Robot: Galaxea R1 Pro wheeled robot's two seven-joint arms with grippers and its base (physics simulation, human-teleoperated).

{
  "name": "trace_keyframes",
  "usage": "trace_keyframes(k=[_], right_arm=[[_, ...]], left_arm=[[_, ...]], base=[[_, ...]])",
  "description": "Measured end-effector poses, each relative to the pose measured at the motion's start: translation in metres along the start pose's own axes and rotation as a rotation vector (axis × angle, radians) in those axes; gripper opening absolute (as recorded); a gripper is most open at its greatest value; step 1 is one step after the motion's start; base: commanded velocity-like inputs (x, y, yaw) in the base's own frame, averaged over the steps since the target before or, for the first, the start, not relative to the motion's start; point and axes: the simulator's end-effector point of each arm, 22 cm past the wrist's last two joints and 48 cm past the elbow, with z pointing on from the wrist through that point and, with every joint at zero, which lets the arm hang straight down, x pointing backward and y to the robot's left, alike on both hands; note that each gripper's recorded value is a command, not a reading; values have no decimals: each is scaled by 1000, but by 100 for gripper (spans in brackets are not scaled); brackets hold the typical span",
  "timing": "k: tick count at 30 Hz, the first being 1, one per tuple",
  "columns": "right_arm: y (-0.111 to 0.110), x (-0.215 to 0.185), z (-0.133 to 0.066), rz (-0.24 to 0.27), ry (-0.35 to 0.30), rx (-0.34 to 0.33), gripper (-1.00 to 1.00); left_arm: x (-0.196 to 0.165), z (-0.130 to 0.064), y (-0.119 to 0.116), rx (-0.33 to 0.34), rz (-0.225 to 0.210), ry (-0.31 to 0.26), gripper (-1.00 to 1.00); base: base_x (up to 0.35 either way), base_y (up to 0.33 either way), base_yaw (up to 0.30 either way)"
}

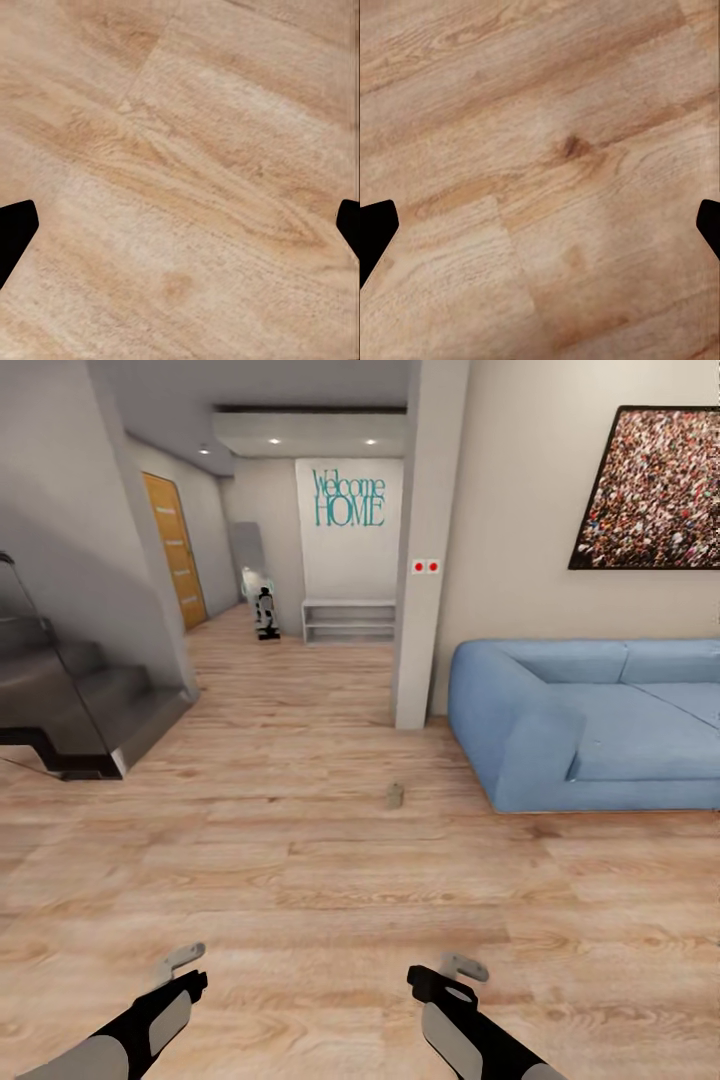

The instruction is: Place each of the two pumpkins and all three candles from the living room inside a cabinet in the living room (use any cabinet), then make sure every cabinet is closed, and position the cauldron so it is next to a table in the living room.

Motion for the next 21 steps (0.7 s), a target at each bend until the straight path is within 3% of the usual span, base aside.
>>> trace_keyframes(k=[14, 21], right_arm=[[-1, 0, 0, -13, -5, 2, 100], [0, -1, 0, 4, -13, 2, 100]], left_arm=[[0, 0, 0, 0, 0, 0, 100], [0, 0, 0, 0, 0, 0, 100]], base=[[329, 0, -9], [329, 0, 0]])
